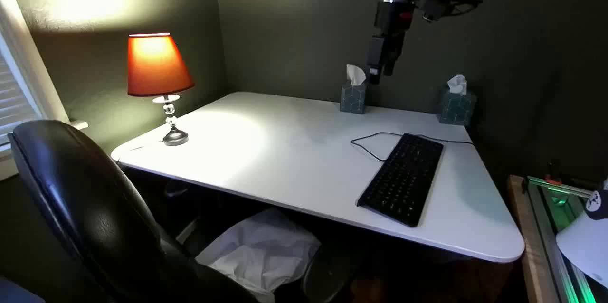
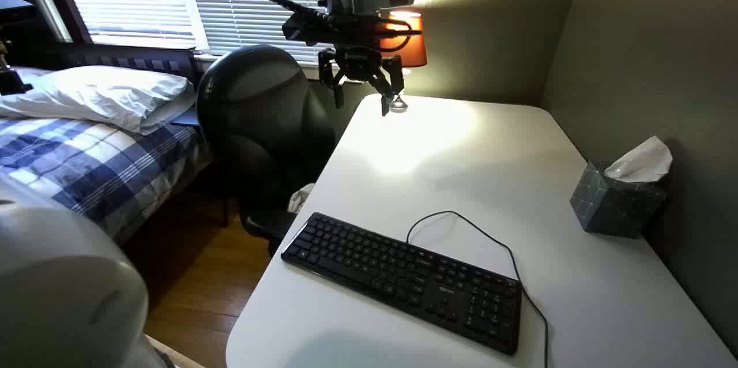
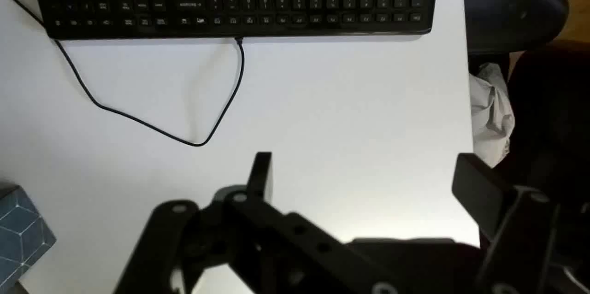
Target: Press a letter key in the middle of the keyboard
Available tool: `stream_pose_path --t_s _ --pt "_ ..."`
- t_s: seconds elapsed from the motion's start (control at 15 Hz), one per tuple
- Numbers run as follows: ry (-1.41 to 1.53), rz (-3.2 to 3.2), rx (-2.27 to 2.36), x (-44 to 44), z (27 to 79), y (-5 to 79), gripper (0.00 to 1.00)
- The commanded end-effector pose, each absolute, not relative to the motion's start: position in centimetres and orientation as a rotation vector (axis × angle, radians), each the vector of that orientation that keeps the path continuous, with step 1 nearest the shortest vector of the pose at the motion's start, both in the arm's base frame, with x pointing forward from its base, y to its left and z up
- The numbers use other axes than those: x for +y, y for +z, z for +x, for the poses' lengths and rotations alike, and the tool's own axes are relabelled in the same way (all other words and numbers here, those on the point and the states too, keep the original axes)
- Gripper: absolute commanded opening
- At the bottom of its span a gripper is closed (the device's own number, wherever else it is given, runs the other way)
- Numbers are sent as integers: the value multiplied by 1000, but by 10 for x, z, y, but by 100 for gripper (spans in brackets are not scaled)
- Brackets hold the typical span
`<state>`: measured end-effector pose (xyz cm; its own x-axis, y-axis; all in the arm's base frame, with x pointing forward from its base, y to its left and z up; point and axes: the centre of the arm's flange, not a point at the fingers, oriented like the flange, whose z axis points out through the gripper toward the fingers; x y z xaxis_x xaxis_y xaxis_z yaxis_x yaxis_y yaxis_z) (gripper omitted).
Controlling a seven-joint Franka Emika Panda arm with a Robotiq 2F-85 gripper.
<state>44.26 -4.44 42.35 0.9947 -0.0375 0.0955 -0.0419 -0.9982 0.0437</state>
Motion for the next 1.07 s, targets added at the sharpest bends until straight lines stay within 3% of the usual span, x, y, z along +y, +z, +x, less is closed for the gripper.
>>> stream_pose_path --t_s 0.0,0.4,1.0 --pt "147 3092 -62 -44 443 424 100" --pt "122 3099 -65 -45 445 420 100" --pt "-244 3109 -117 -82 447 326 100"
